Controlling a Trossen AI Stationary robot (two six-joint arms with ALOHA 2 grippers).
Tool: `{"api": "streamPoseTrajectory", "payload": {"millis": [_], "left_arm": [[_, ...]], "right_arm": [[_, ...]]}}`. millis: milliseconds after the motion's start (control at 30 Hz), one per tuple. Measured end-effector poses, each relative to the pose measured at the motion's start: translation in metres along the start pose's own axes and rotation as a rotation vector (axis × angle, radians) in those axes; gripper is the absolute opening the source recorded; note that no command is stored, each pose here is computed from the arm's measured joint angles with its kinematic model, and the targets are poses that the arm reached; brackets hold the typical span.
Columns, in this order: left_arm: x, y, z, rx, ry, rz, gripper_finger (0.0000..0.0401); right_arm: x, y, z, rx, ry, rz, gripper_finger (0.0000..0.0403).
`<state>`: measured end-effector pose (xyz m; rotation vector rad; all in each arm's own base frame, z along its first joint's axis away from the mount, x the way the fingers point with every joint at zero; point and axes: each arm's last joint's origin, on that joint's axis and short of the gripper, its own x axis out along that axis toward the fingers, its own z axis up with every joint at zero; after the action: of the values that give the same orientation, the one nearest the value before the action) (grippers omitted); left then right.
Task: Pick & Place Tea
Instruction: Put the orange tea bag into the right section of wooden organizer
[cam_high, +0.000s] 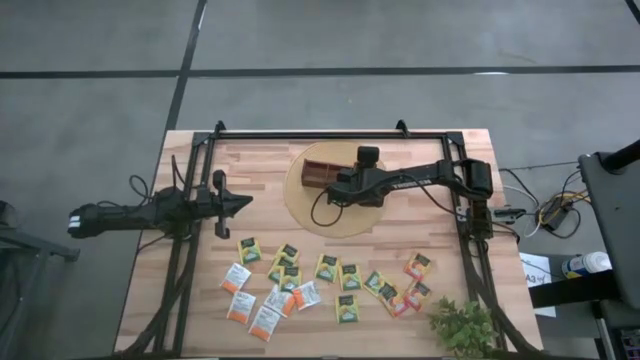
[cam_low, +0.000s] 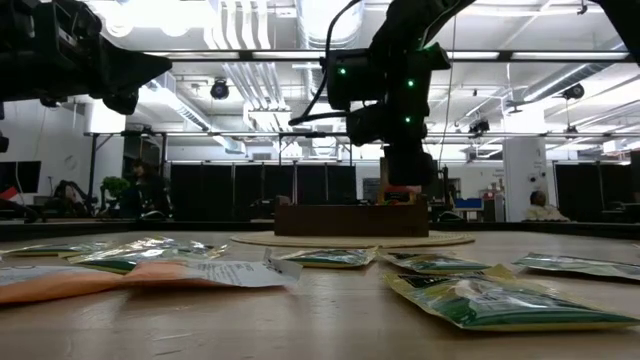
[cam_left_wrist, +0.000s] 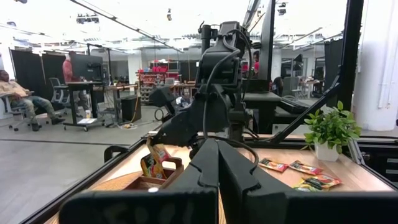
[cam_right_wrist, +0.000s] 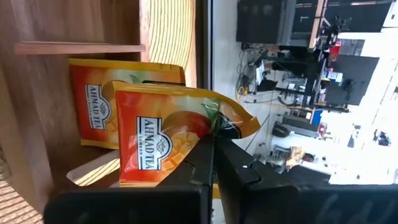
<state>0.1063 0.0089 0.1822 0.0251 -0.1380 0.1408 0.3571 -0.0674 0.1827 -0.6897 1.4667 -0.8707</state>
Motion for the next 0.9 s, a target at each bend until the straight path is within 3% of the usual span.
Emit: {"api": "streamPoseTrajectory", "payload": {"millis": [900], "left_arm": [[0.0000, 0.0000, 0.0000, 0.000, 0.000, 0.000, 0.0000]], "right_arm": [[0.0103, 0.0052, 0.0011, 0.027, -0.020, 0.008, 0.0008]]}}
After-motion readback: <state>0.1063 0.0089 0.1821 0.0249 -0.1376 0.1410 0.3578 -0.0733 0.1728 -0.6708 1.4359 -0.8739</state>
